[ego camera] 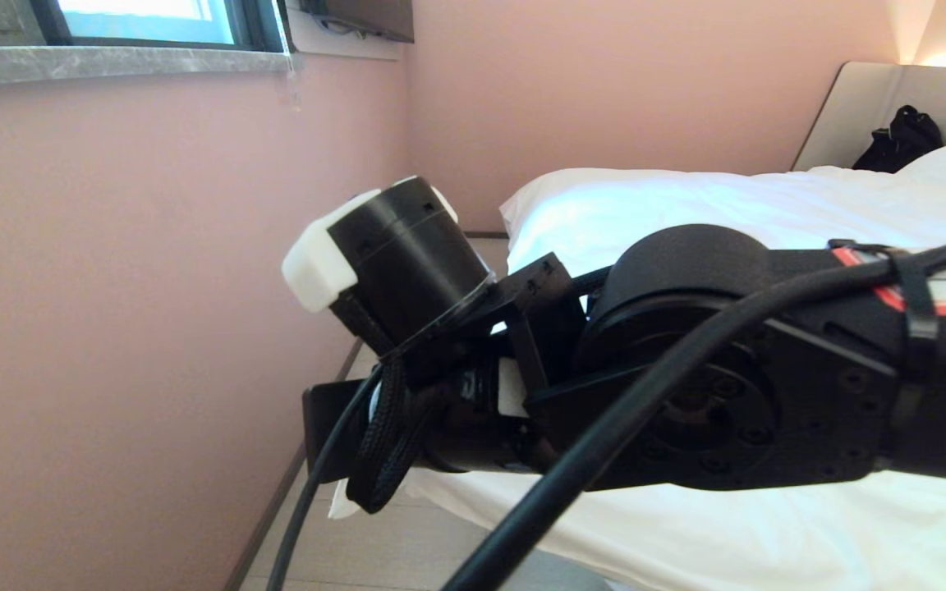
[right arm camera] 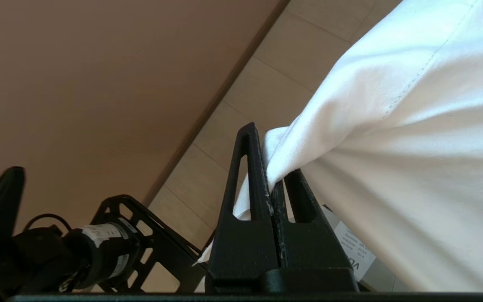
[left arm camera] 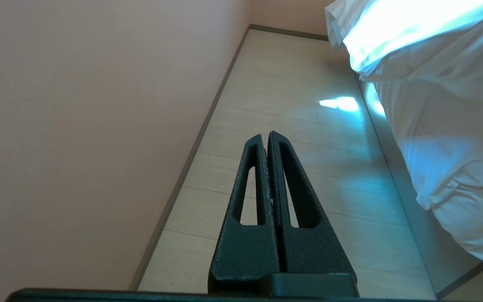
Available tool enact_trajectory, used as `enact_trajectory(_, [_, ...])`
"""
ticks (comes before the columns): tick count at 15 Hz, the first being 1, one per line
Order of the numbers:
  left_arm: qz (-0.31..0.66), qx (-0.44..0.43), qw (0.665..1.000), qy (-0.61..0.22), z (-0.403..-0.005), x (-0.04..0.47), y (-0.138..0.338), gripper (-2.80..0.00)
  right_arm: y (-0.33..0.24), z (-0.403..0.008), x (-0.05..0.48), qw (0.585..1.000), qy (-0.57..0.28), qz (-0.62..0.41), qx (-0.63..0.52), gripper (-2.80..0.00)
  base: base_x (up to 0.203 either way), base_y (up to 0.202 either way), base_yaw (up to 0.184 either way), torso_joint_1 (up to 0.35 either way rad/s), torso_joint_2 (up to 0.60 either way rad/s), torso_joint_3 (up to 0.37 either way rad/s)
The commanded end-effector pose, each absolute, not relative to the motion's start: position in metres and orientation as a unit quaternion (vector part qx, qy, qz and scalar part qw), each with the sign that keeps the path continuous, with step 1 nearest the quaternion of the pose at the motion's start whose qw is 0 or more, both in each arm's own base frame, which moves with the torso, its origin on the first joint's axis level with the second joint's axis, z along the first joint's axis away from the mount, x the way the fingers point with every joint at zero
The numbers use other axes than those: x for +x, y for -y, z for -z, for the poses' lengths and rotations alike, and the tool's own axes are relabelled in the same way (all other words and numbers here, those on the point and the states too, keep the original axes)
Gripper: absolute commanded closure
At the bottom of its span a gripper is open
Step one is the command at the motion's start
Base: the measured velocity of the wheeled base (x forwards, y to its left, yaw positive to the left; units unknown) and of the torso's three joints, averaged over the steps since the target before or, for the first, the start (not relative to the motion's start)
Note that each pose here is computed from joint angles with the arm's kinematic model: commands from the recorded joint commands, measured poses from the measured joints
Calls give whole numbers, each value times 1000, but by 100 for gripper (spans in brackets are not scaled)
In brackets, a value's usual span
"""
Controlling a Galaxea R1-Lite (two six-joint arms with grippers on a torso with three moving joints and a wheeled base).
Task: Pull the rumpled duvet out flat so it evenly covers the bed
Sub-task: Flatten the corners of the folded blanket
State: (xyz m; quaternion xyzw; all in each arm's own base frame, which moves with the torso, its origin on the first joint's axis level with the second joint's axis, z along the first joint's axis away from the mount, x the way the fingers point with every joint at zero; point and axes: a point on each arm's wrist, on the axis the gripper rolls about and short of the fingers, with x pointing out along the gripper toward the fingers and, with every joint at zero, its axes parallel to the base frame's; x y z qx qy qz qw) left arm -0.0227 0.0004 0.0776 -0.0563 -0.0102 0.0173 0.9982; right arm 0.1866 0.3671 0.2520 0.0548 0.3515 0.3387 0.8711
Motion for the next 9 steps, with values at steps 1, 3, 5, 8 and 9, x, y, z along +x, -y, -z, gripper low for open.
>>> enact_trajectory(1, [-18,-57,998,11,-78,-23,0,0,-374,-238,188,868,-366,-333,44,0,0,0,0,0,0,0])
enact_trajectory(3, [-18,-57,998,11,-78,-23,0,0,-377,-233,187,866,-371,-332,38,0,0,0,0,0,0,0])
enact_trajectory(5, [-18,-57,998,11,-78,-23,0,0,-380,-224,188,865,-382,-325,36,0,0,0,0,0,0,0])
enact_trajectory(8, [-18,-57,998,10,-78,-23,0,0,-381,-222,188,864,-384,-323,34,0,0,0,0,0,0,0])
enact_trajectory(9, [-18,-57,998,11,-78,-23,0,0,-381,-222,189,864,-385,-323,33,-280,0,0,0,0,0,0])
